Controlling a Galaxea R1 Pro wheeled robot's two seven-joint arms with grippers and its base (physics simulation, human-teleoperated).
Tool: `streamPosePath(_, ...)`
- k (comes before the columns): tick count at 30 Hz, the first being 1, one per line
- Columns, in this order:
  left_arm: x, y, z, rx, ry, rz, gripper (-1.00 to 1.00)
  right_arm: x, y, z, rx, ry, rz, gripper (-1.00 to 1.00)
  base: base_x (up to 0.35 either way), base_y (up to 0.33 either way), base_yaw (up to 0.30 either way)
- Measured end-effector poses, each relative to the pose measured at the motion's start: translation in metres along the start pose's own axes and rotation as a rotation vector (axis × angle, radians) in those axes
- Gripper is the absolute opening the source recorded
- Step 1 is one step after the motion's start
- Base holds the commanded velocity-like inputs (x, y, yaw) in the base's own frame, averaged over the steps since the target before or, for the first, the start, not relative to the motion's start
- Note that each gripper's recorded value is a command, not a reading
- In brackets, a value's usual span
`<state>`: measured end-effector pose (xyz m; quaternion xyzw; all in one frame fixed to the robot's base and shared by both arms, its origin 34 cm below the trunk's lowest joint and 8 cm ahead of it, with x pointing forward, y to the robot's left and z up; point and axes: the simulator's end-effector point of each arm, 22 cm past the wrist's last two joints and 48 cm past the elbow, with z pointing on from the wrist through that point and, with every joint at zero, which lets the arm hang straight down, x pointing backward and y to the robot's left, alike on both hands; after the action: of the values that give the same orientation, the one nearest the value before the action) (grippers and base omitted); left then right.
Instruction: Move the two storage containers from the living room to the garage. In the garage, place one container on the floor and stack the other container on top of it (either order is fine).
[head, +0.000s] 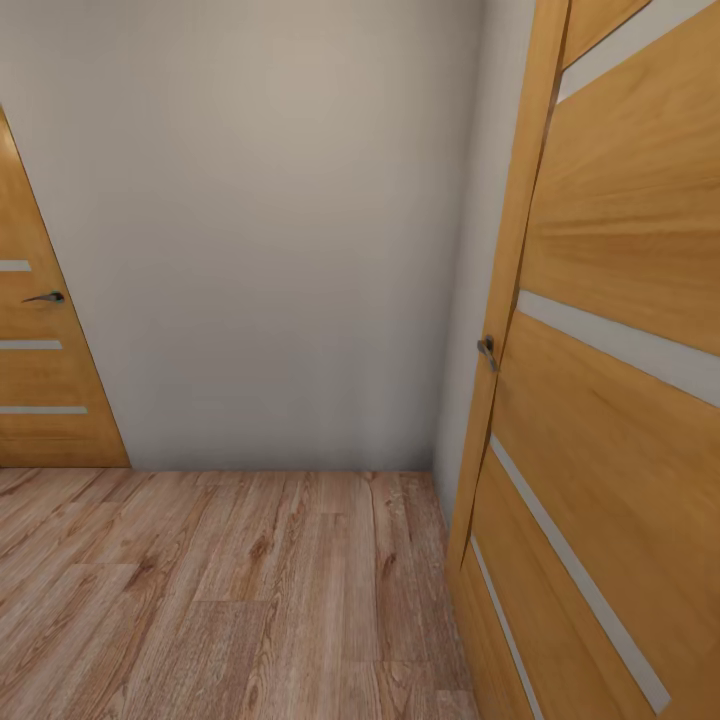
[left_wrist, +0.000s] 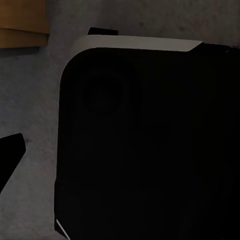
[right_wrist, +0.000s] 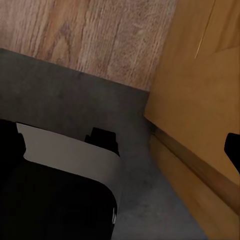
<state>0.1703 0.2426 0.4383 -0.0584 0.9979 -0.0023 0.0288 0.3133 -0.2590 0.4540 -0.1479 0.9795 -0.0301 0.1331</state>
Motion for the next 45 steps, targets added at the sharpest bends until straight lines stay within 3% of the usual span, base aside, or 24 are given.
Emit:
streamPosePath(23,0.0004,0.0005,0.0,-0.001,0.001,0.001,1.0,0.0021,-0.0011,-0.0001,0.003,0.008,-0.002,1.0,0.138,0.0,0.001)
streamPosePath(37,0.0004,0.0001,0.0,0.0,0.001,-0.001,1.0,0.0023,-0.005,0.0,0.008,0.005,-0.002,1.0,0.003,0.0,0.235)
streamPosePath(45,0.0005,0.0009,-0.0001,-0.001,0.0,0.0,1.0,0.0024,-0.0052,-0.0002,0.009,0.006,-0.002,1.0,0.133,0.0,0.058)
